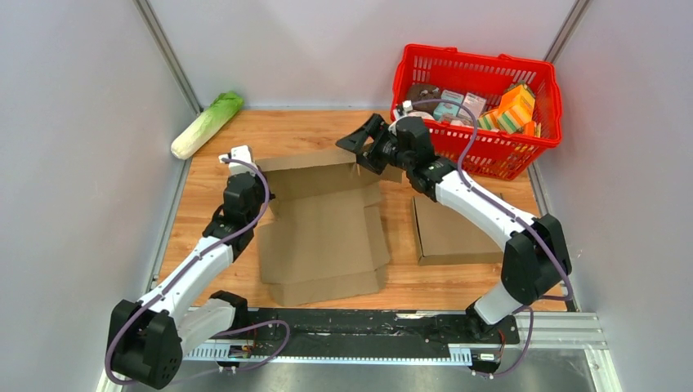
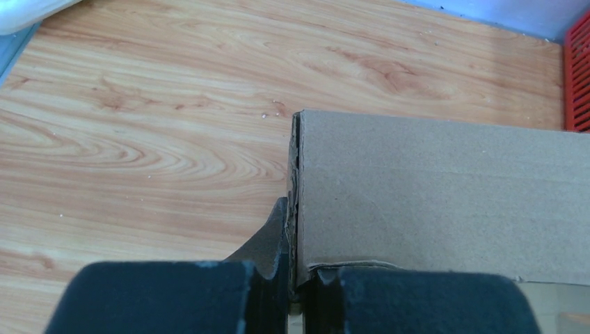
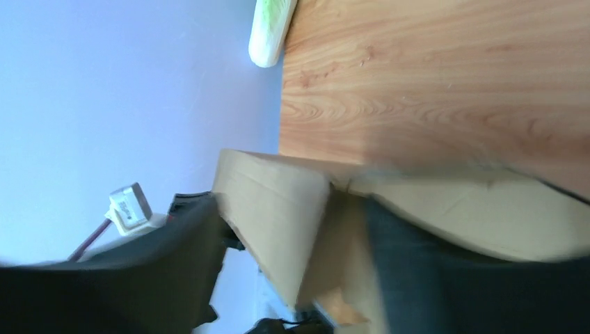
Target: Fold the paper box
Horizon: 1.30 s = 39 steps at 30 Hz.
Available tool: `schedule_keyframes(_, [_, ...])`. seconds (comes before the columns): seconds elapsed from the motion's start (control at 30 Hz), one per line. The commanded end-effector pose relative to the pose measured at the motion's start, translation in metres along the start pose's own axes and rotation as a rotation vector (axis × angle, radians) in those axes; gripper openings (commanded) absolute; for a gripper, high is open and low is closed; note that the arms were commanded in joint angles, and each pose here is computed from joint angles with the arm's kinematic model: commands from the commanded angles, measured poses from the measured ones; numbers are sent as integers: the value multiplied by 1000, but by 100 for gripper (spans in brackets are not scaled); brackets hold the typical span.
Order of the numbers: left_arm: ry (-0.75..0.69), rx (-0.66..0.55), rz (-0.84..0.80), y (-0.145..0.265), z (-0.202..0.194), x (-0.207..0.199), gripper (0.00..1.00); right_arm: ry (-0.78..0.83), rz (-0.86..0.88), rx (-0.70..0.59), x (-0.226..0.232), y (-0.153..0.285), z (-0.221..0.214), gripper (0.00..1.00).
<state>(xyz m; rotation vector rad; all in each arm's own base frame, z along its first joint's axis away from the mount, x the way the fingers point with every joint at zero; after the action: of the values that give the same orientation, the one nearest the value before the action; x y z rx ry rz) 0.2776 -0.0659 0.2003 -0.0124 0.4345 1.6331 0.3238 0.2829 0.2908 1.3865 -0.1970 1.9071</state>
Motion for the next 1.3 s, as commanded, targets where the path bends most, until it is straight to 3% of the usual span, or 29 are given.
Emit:
schedule_keyframes(0.0, [111, -104, -64, 8, 27, -13, 0, 277, 80, -100, 30, 26, 24, 100])
schedule_keyframes(0.1, [111, -105, -53, 10, 28, -11, 0, 485, -33, -44, 6, 46, 11, 100])
schedule_keyframes(0.27, [112, -104, -23, 15, 28, -6, 0, 838, -198, -134, -41, 79, -33, 100])
schedule_keyframes(0.43, [106, -108, -6, 18, 30, -4, 0, 883, -262, -200, -59, 82, -44, 98])
schedule_keyframes(0.53, [97, -101, -1, 20, 33, -4, 0, 917, -363, -247, -67, 76, -34, 83])
schedule_keyframes(0.57, [102, -106, 2, 21, 35, -4, 0, 958, -400, -257, -71, 71, -33, 70])
schedule_keyframes(0.63, [107, -93, 12, 22, 34, -3, 0, 972, -404, -276, -62, 64, -26, 54])
schedule_keyframes(0.67, [109, -96, 6, 23, 36, -4, 0, 989, -427, -259, -65, 55, -25, 36])
schedule_keyframes(0.77, [102, -105, 16, 25, 39, -2, 0, 1014, -448, -228, -60, 38, -22, 8])
schedule_keyframes(0.97, [65, -110, 32, 27, 45, 0, 0, 1086, -535, -212, -83, 26, -23, 1])
schedule_keyframes(1.27, [136, -102, 66, 29, 43, 2, 0, 1129, -582, -181, -106, 11, -31, 0])
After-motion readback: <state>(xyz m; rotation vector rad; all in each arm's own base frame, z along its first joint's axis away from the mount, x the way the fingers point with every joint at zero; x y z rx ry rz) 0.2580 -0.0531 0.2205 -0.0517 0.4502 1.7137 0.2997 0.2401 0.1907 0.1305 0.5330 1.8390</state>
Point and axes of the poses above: each gripper's point midway between its finger pads, its own y axis back along the fingers, its own x axis along the line the jaws close on, z = x × y, the point moved 7 cm from there along y, back along the fingers, and after that the axes turned 4 degrees about y, right-handed, at the moved point
